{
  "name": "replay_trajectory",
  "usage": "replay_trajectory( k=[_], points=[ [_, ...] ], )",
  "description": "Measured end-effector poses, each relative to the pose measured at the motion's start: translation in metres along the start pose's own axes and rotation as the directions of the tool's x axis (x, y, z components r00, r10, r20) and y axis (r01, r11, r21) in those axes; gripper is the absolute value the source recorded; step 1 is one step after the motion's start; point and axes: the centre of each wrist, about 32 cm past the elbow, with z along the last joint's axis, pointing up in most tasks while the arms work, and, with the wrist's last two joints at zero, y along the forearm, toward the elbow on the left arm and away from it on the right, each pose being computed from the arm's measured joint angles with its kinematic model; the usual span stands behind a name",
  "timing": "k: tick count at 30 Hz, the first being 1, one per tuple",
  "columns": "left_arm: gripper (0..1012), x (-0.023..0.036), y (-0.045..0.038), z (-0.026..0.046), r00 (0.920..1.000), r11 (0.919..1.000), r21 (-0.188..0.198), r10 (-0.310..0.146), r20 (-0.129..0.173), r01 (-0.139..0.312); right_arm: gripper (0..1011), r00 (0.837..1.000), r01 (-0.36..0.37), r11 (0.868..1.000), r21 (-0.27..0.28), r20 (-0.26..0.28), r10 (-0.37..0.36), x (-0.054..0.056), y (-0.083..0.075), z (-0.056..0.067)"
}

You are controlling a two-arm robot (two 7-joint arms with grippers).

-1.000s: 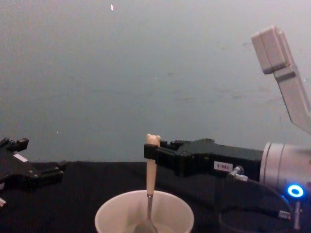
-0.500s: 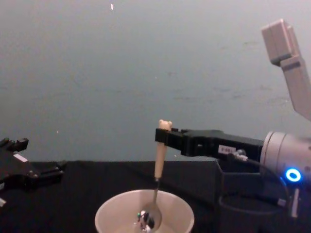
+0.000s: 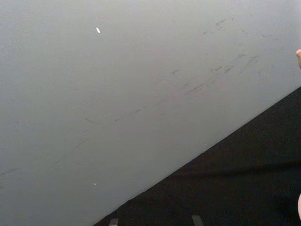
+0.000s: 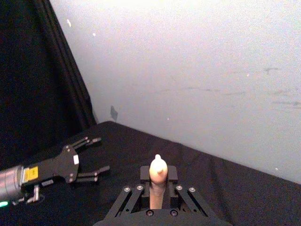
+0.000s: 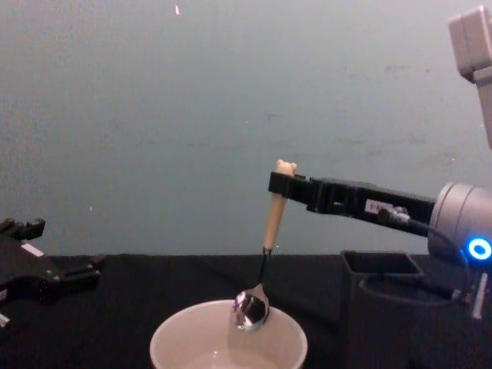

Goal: Pick up the stirring spoon with one hand, stir inside the cup, then place it back in its original position.

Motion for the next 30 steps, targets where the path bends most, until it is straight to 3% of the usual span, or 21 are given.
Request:
replay_trajectory(
  k=[18, 30],
  points=[
    [1001, 0.0, 0.0, 0.0, 1.0, 1.0, 0.0, 0.0, 0.0, 0.0, 210, 0.998, 0.053, 0.994, 0.095, -0.042, -0.049, 0.001, -0.015, 0.021],
    [1001, 0.0, 0.0, 0.0, 1.0, 1.0, 0.0, 0.0, 0.0, 0.0, 210, 0.994, 0.094, 0.983, 0.155, -0.062, -0.085, 0.005, -0.042, 0.035]
  ],
)
